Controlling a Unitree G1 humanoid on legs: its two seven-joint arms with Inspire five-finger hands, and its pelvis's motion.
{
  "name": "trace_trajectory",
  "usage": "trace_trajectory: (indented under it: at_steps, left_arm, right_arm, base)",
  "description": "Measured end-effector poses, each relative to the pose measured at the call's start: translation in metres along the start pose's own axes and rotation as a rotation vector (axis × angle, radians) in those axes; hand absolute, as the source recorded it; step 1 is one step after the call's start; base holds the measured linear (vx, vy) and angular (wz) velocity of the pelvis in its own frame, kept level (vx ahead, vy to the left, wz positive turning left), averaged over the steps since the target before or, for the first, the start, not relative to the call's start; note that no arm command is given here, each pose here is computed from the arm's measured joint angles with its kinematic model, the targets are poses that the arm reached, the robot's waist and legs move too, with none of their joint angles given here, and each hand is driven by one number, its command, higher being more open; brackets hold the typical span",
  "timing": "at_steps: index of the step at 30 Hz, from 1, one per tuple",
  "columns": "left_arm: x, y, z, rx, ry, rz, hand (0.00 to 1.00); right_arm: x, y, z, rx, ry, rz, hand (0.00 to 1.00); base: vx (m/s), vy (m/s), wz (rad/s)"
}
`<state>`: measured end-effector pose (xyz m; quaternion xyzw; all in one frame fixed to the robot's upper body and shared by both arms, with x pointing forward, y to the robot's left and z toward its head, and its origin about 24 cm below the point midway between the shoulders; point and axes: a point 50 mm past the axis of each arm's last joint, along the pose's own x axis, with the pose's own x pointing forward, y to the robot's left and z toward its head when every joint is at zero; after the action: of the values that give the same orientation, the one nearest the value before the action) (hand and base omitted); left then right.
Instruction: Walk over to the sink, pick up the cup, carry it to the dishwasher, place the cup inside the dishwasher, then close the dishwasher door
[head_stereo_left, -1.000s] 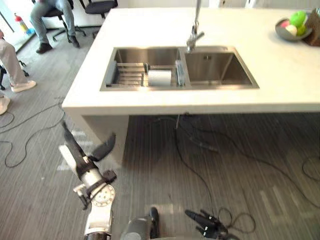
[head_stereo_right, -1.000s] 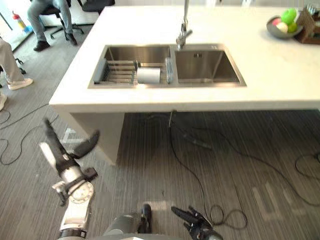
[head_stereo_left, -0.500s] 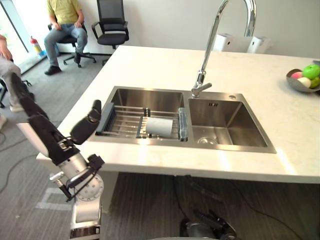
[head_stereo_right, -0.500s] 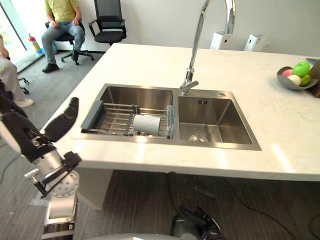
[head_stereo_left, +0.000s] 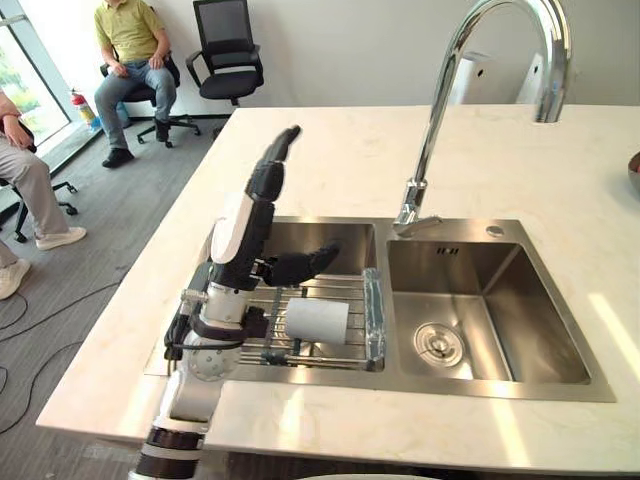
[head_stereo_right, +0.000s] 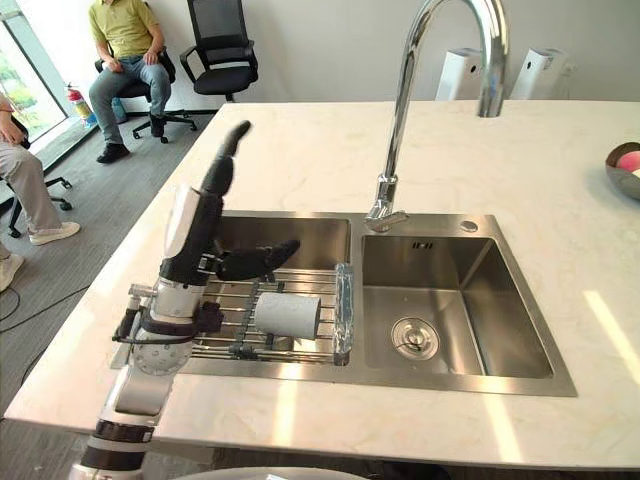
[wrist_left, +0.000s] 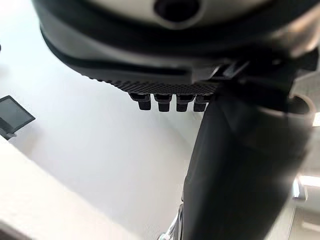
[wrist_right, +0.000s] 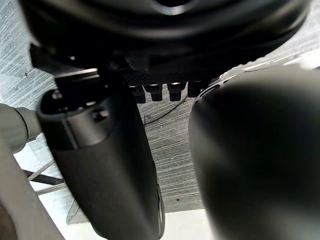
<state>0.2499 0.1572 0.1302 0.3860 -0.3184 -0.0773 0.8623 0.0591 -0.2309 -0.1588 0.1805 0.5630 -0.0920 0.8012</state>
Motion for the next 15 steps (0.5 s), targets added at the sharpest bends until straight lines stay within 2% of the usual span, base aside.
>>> trace_trajectory:
  at_steps: [1,3,4,7,15]
  left_arm:
    - [0.001,-0.001,-0.01,0.034,0.037,-0.106,1.0]
    - [0.002,-0.003,-0.02,0.069,0.068,-0.211,1.0]
    - [0.0,-0.004,-0.029,0.092,0.105,-0.323,1.0]
    - [-0.006,-0.002,-0.043,0.1,0.181,-0.465,1.0]
    - [0.004,0.013,-0.049,-0.03,0.249,-0.642,1.0]
  right_arm:
    - [0.0,-0.001,0.0,-0.003,0.002,-0.003,1.0]
    - [0.0,-0.001,0.0,-0.002,0.007,-0.003,1.0]
    - [0.0,0.0,-0.001,0.0,0.017,-0.001,1.0]
    - [0.001,0.001,0.0,-0.002,0.026,0.003,1.0]
    - [0.001,0.002,0.003,-0.035,0.035,0.008,1.0]
  base:
    - [0.08,0.046,0.07]
    - [0.03,0.022,0.07]
    - [0.0,-0.002,0.05]
    - [-0.03,-0.022,-0.01]
    - [-0.11,-0.007,0.01]
